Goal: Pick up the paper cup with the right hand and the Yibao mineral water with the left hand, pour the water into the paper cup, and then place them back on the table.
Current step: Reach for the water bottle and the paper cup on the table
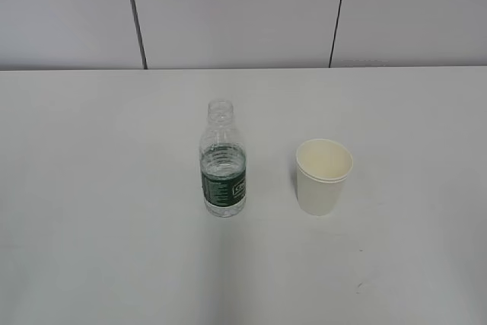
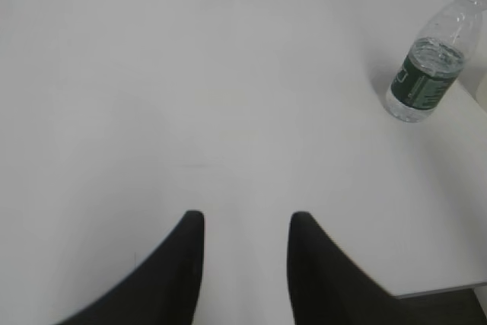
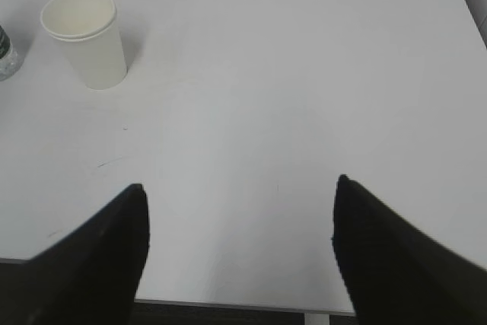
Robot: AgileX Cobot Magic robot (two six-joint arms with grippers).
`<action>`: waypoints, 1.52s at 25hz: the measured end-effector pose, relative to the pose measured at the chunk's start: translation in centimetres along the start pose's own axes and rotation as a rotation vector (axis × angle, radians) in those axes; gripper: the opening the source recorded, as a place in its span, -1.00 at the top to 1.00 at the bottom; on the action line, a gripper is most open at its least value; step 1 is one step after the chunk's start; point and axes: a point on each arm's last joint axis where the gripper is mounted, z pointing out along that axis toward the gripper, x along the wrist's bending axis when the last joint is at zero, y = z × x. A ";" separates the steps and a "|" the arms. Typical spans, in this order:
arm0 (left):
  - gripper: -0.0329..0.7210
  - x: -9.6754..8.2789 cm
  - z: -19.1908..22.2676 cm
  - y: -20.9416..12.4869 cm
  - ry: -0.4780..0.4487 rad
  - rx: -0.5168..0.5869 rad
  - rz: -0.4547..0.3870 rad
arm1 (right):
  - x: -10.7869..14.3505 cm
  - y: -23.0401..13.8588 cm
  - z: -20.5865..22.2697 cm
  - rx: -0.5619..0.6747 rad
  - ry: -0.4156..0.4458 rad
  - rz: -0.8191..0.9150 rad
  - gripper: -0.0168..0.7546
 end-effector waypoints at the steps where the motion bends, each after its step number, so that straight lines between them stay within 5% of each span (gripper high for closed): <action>1: 0.27 0.0 0.0 0.0 0.000 0.000 0.000 | 0.0 0.0 0.0 0.000 0.000 0.000 -0.56; 38: 0.27 0.0 0.0 0.0 0.000 0.000 0.000 | 0.0 0.0 0.0 0.000 0.000 0.000 -0.56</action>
